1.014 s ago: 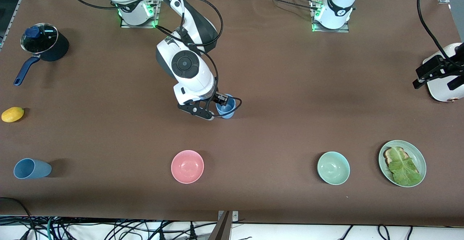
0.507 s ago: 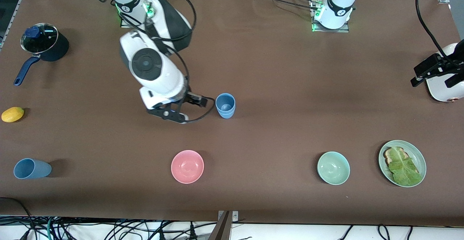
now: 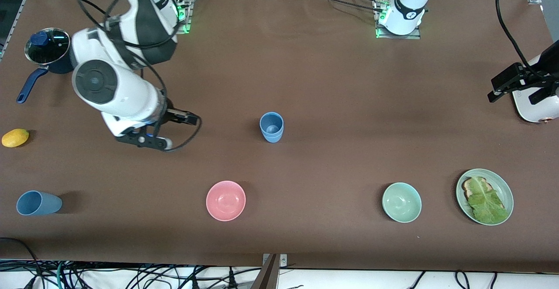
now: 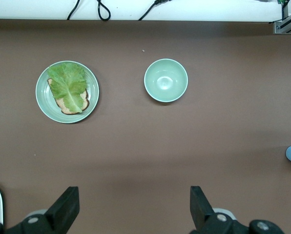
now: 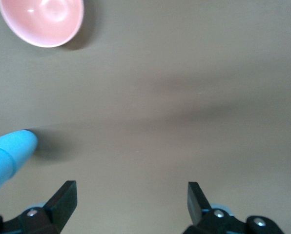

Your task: Stack blue cups with both arms

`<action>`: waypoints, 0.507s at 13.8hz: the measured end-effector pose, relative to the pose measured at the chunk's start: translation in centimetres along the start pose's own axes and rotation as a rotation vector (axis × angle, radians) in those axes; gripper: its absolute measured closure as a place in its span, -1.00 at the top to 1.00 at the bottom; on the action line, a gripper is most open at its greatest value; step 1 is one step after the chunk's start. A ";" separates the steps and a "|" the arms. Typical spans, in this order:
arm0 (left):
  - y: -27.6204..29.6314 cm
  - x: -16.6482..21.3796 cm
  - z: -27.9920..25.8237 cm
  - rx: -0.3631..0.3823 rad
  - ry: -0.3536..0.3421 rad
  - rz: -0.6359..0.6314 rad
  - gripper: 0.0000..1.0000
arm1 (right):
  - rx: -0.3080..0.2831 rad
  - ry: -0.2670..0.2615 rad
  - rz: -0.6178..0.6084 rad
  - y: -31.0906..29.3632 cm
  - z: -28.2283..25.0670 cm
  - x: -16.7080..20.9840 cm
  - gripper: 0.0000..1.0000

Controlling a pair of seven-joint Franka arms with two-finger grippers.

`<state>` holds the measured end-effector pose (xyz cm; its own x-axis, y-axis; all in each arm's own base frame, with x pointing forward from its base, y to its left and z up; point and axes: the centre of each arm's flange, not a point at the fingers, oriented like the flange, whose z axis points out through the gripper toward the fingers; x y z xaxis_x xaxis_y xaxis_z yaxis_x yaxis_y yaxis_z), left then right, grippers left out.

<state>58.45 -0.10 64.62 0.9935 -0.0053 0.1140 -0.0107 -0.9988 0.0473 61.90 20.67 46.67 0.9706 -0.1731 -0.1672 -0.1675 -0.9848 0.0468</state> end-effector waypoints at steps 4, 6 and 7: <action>-0.4 0.0 -0.7 0.001 0.012 -0.006 1.00 | -0.012 0.015 -0.036 10.5 -2.6 -1.0 1.00; -0.6 -0.1 -0.9 0.001 0.011 -0.009 1.00 | -0.006 0.037 -0.067 14.9 -4.3 -1.9 1.00; -0.6 -0.1 -0.9 0.001 0.012 -0.009 1.00 | -0.002 0.053 -0.067 16.8 -5.3 -2.4 1.00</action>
<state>58.29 0.50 65.45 0.9921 0.0045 0.1250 -0.0014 -0.9989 0.0470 57.69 4.66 53.11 0.9875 -0.1057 -0.1172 -0.1018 -0.9940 0.0395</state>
